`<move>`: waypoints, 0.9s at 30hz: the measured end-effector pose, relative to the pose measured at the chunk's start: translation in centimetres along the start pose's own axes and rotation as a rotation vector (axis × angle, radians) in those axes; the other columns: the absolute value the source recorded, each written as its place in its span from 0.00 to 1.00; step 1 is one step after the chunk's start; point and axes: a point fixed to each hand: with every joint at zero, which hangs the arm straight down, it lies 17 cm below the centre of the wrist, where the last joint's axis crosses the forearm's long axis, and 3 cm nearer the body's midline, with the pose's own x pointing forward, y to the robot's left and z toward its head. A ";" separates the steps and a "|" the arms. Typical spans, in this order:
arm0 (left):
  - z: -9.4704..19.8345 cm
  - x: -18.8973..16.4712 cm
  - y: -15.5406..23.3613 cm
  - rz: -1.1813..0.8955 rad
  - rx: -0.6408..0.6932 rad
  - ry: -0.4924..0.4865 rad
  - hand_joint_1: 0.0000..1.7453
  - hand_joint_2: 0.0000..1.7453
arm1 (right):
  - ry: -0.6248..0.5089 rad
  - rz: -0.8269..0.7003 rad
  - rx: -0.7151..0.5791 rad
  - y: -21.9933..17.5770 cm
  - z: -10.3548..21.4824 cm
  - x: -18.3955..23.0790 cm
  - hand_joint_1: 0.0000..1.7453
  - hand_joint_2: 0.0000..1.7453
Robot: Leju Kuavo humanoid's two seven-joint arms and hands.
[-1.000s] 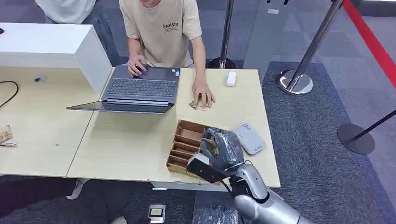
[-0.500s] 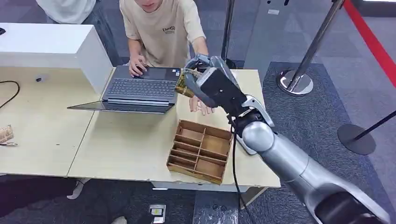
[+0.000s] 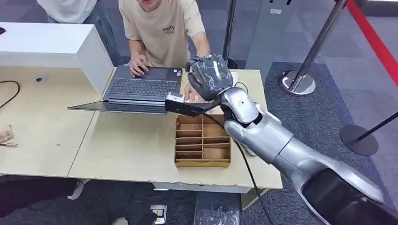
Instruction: Pass the card to the sensor for recognition and then transmit it.
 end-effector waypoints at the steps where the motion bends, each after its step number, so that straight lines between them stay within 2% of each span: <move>1: 0.0 0.0 0.0 -0.001 -0.001 0.000 0.00 1.00 | -0.001 -0.001 0.011 0.4 0.1 0.0 0.85 1.00; 2: 0.0 0.0 -0.1 -0.001 -0.001 0.000 0.00 1.00 | 0.003 -0.007 0.040 1.3 0.3 -0.1 0.87 1.00; 4: 0.0 0.0 -0.1 -0.003 -0.002 -0.001 0.00 1.00 | 0.010 -0.006 0.080 2.7 0.7 -0.3 0.83 1.00; 6: 0.1 -0.1 -0.2 -0.005 -0.003 0.002 0.00 1.00 | 0.014 -0.007 0.101 3.4 1.0 -0.4 0.91 1.00; 7: 0.1 -0.1 -0.2 -0.006 -0.004 0.004 0.00 1.00 | 0.017 -0.010 0.111 3.8 1.1 -0.4 0.86 1.00; 8: 0.1 -0.1 -0.2 -0.007 -0.004 0.004 0.00 1.00 | 0.020 -0.010 0.118 4.0 1.2 -0.5 0.86 1.00; 9: 0.1 -0.1 -0.2 -0.009 -0.005 0.004 0.00 1.00 | 0.025 -0.013 0.125 4.3 1.3 -0.7 0.54 1.00; 10: 0.1 -0.1 -0.3 -0.009 -0.005 0.005 0.00 1.00 | 0.027 -0.013 0.131 4.5 1.4 -0.8 0.00 1.00; 20: 0.1 -0.1 -0.2 -0.012 -0.003 0.005 0.00 1.00 | 0.050 -0.050 0.142 5.5 1.9 -1.4 0.00 1.00; 23: 0.1 -0.2 -0.2 -0.011 -0.002 0.007 0.00 1.00 | 0.083 -0.138 0.036 4.0 2.0 -1.7 0.00 1.00; 27: 0.1 -0.7 -0.4 -0.005 -0.002 0.013 0.00 1.00 | 0.170 -0.336 -0.072 3.1 3.3 -2.3 0.00 1.00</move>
